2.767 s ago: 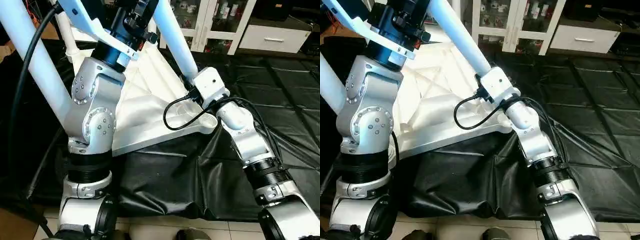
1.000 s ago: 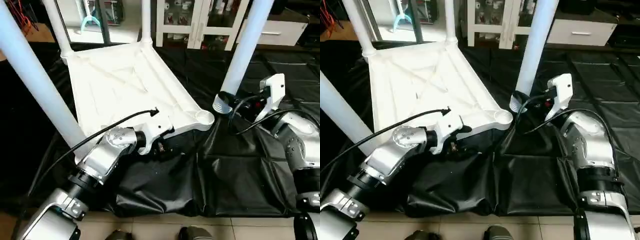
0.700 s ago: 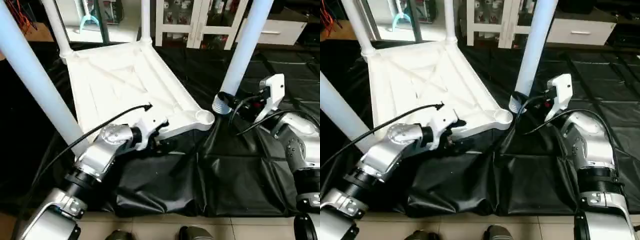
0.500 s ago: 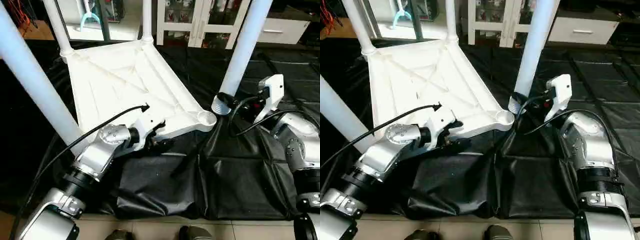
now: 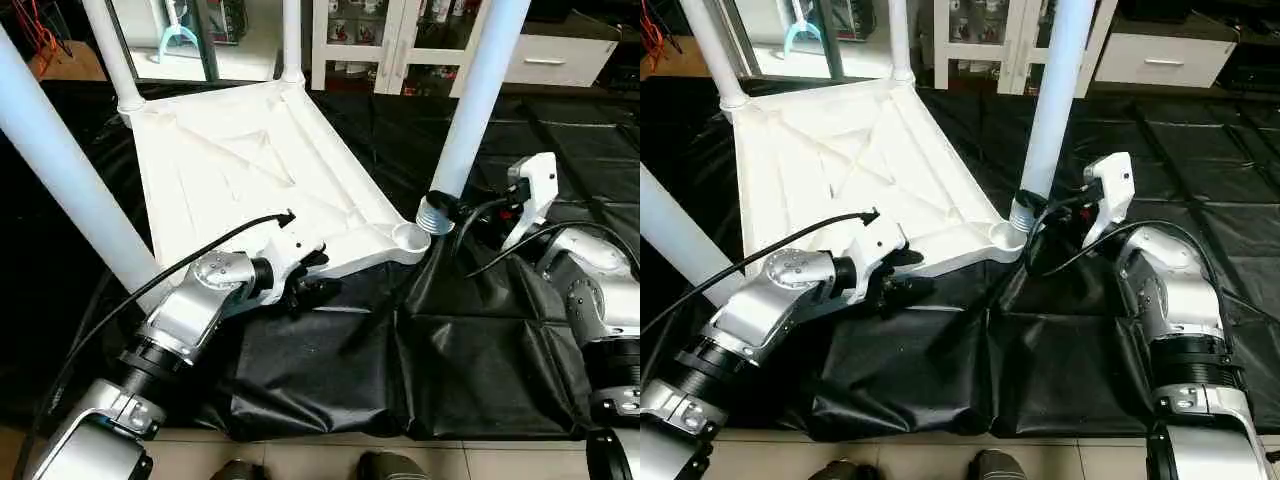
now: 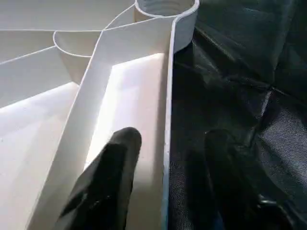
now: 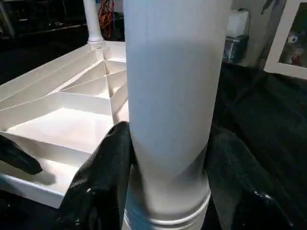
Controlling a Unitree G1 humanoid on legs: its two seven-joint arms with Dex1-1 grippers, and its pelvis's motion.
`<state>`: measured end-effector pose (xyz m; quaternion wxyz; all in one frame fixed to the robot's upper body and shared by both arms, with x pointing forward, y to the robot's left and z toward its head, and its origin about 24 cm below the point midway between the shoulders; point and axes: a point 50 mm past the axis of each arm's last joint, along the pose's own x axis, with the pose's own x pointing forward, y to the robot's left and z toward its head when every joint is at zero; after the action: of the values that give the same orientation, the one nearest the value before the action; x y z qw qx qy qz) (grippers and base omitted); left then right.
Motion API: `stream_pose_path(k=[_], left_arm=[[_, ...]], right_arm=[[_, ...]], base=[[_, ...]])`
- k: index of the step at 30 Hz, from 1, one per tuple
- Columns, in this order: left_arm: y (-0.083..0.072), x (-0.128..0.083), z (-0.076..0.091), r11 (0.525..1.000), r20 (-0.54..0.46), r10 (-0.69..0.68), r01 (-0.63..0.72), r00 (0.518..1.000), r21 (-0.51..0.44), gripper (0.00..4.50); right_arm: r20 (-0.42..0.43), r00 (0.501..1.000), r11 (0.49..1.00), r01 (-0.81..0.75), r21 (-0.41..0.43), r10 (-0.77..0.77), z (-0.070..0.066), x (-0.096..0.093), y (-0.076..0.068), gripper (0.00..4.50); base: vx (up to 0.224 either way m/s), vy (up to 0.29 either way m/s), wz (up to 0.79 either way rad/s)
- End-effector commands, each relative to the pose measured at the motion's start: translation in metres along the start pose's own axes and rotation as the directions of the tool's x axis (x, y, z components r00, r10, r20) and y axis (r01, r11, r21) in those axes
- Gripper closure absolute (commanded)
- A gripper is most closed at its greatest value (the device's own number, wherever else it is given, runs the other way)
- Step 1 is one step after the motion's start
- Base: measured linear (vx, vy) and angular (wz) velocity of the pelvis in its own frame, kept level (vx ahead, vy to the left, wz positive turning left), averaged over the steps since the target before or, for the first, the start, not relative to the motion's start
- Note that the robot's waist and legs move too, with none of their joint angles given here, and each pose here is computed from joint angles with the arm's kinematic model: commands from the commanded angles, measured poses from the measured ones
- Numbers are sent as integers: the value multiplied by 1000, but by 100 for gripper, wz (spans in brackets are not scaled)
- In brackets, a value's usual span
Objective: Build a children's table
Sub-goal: Insert table leg to table base
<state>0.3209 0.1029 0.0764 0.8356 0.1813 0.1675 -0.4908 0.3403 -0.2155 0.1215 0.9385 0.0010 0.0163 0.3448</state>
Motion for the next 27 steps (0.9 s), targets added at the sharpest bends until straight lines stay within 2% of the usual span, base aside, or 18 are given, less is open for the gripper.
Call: stream_pose_path(k=[1,2,8,9,12,14,23,27], left_arm=[[-4,-2,-16,999,-70,-24,21,997,-41,239],[-4,-2,-17,999,-76,-24,21,997,-38,262],[-7,-7,-22,998,-131,-62,62,989,-2,288],[-8,-7,-23,998,-138,-68,68,988,1,312],[-10,-12,-26,995,-170,-91,96,981,24,324],[-12,-14,-28,993,-180,-103,110,978,31,348],[-15,-21,-27,991,-131,-113,121,985,60,403],[-21,-26,-26,979,-84,-177,184,981,85,438]], right_arm=[[14,1000,1000,-11,-27,12,7,0,0,263],[14,1000,1000,-12,-28,12,7,0,0,263],[17,1000,999,-15,-31,15,9,1,0,263],[17,1000,999,-15,-31,16,9,2,0,263],[21,1000,999,-18,-27,19,9,4,-1,263],[41,999,1000,-24,-12,25,9,6,0,263],[90,988,992,-125,15,123,5,14,13,263],[105,963,967,-253,31,248,-1,18,26,263]], base=[[0,0,0],[0,0,0],[0,0,0],[0,0,0],[0,0,0],[0,0,0],[0,0,0],[0,0,0]])
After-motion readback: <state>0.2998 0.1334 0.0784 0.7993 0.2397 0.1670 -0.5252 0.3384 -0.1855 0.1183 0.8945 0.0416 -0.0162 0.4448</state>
